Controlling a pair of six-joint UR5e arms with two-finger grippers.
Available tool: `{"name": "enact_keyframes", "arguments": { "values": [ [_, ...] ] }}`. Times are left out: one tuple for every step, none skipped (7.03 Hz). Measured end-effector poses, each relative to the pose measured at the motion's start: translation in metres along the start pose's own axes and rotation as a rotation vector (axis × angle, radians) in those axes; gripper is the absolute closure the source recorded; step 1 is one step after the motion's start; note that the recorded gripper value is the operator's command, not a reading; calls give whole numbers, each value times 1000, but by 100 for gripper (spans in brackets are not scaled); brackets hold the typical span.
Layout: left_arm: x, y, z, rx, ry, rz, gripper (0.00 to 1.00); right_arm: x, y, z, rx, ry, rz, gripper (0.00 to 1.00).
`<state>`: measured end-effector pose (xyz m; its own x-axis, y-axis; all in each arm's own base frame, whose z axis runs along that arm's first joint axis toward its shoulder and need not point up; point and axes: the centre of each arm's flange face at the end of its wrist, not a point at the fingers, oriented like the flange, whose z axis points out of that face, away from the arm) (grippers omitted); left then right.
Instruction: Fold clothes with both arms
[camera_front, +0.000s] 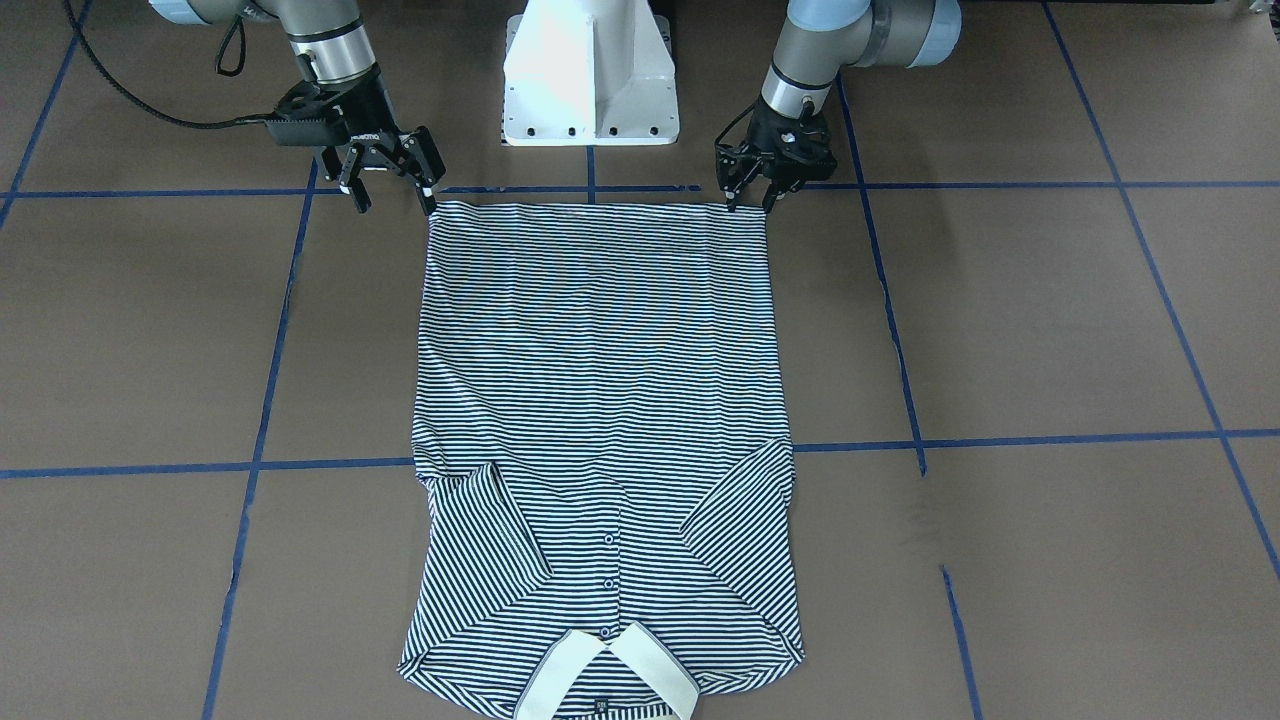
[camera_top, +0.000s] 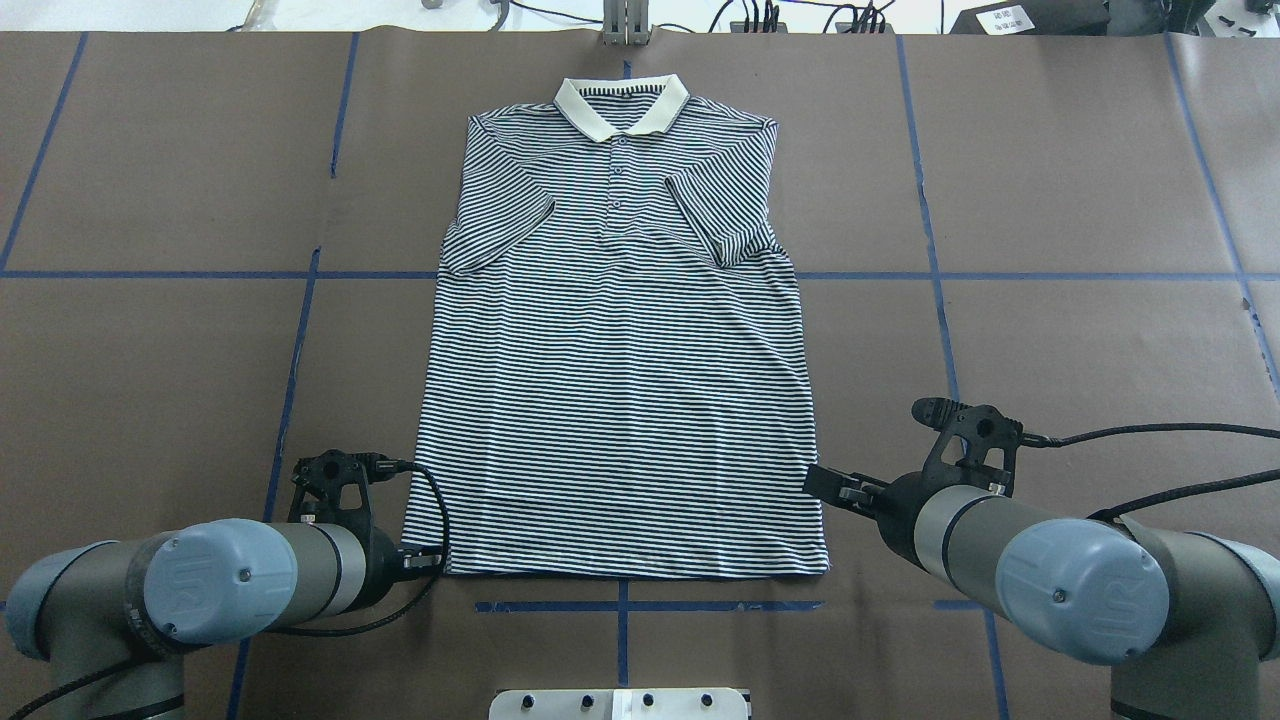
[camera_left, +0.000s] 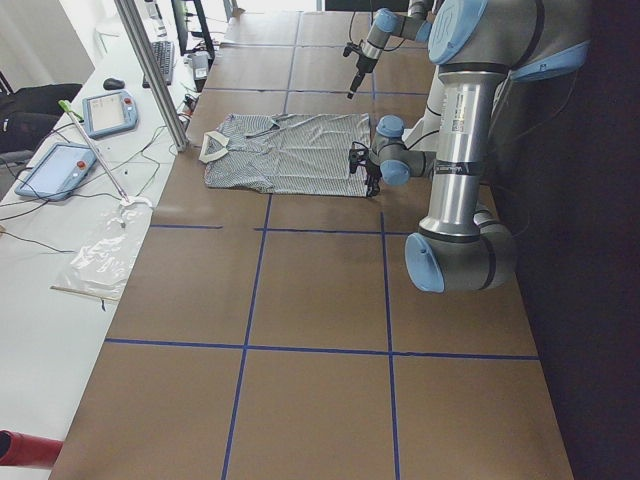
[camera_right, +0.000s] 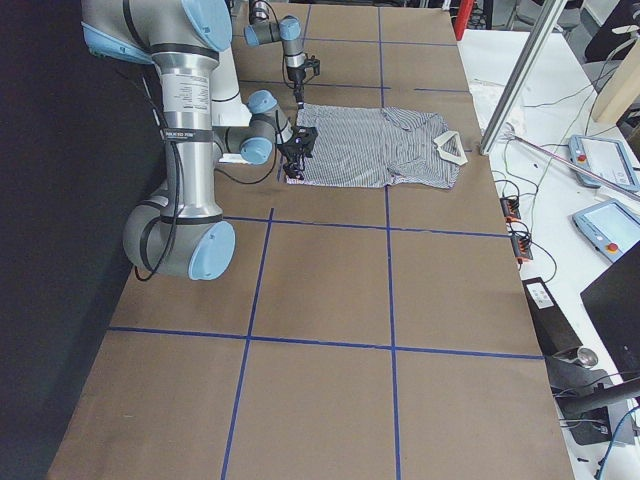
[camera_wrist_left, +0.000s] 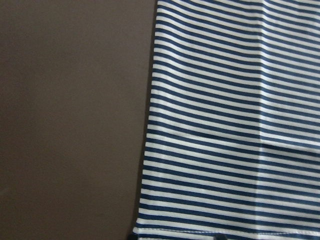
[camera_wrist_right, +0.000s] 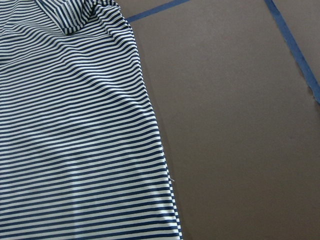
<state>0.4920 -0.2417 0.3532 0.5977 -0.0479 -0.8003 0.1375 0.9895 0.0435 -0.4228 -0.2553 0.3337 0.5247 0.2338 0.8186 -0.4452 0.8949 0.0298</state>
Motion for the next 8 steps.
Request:
{"name": "enact_keyframes", "arguments": {
  "values": [
    [-3, 0, 0, -1, -5, 1, 42, 0, 0, 0, 0, 0, 0, 2],
    [-6, 0, 1, -1, -10, 1, 42, 0, 0, 0, 1, 0, 0, 2],
    [-7, 1, 1, -2, -11, 1, 53, 0, 0, 1, 1, 1, 0, 2],
    [-6, 1, 1, -3, -10, 2, 64, 0, 0, 1, 1, 1, 0, 1],
    [-4, 2, 0, -4, -6, 1, 71, 0, 0, 1, 1, 1, 0, 1],
    [-2, 2, -1, -4, -3, 1, 71, 0, 0, 1, 1, 1, 0, 1],
    [-1, 2, -1, -5, -1, 1, 73, 0, 0, 1, 1, 1, -1, 1],
    [-1, 2, -1, -6, -1, 0, 85, 0, 0, 1, 1, 1, -1, 1]
  ]
}}
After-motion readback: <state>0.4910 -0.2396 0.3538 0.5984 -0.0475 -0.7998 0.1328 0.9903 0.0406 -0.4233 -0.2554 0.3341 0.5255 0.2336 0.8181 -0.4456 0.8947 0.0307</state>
